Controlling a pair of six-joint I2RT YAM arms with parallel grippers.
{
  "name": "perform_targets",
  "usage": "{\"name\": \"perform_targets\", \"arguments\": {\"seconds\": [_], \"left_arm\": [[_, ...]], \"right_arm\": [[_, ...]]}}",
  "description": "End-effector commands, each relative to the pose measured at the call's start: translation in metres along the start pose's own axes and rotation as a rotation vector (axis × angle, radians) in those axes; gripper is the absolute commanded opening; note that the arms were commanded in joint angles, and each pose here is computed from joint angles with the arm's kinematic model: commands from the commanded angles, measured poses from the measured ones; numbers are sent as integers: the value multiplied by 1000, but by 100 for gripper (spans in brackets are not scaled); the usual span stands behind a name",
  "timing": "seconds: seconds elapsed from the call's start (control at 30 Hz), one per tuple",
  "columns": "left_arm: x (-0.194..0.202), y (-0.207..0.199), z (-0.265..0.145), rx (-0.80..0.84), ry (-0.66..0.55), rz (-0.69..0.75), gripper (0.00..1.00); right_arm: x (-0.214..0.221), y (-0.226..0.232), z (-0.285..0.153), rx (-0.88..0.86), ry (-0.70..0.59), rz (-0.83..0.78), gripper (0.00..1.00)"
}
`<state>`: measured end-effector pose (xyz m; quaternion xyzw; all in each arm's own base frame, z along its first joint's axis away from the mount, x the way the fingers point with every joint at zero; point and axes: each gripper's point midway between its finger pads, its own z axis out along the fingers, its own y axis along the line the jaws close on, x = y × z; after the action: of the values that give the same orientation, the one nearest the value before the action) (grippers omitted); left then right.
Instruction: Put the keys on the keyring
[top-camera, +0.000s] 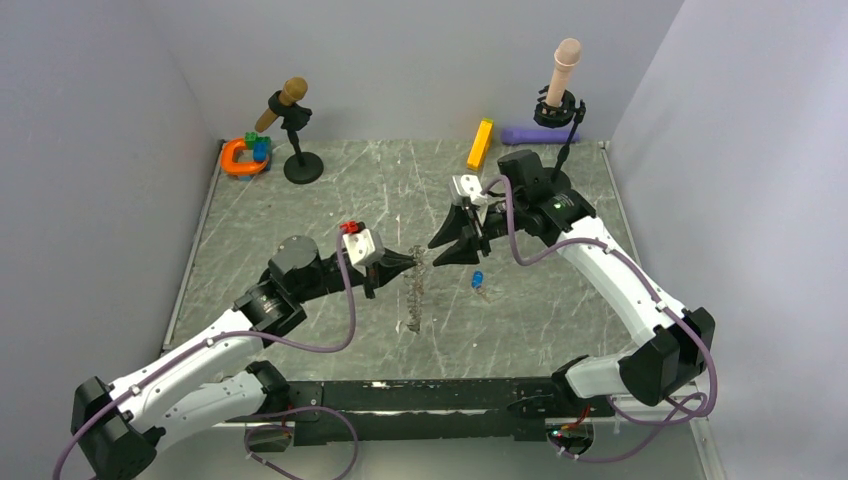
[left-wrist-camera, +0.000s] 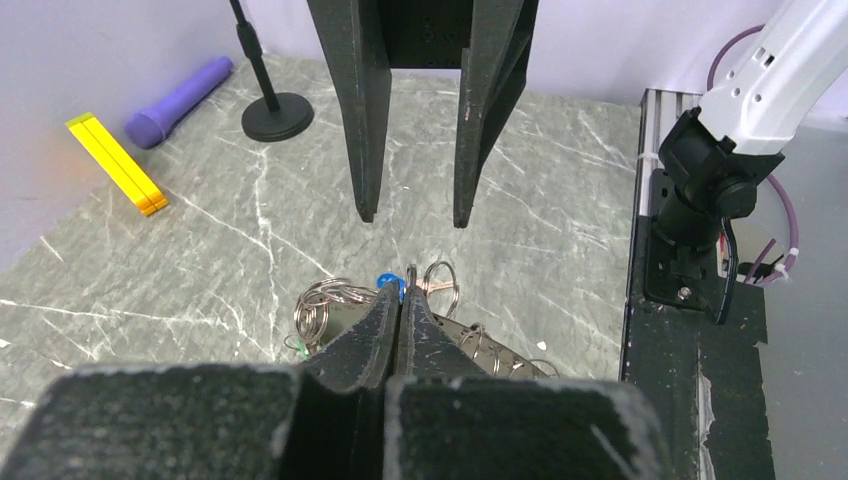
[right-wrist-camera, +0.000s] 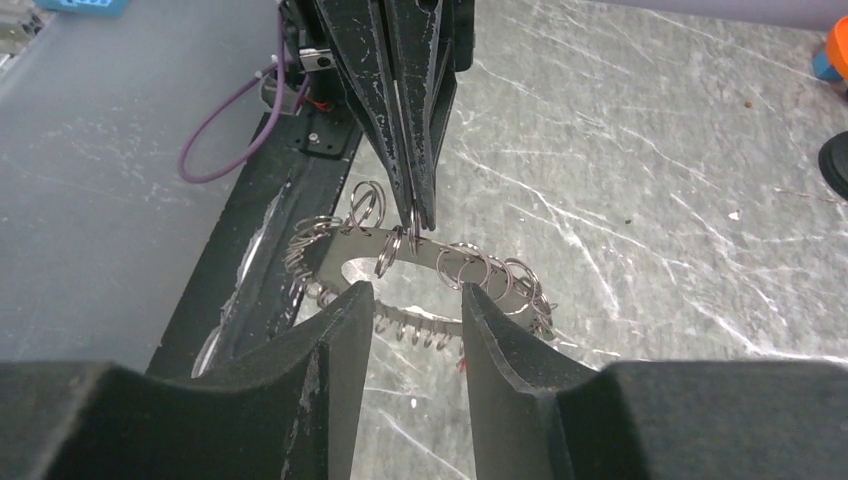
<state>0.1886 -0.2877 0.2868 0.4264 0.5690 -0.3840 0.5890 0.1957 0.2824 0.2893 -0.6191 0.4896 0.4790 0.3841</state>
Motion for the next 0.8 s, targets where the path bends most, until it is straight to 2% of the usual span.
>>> {"name": "perform_targets", "arguments": {"seconds": [0.0,0.4,0.77], "left_arm": [[-44,4,-7,-42,-163,36,0],[-42,14,-7,-95,-168,33,0],[-43,16,-7,-113,-176,-4,0]], "right_arm": [[-17,5,1,-28,-66,-2,41],[-22,18,10,-115,-112,50,41],[-18,25,22,-147,-92,54,43]]}}
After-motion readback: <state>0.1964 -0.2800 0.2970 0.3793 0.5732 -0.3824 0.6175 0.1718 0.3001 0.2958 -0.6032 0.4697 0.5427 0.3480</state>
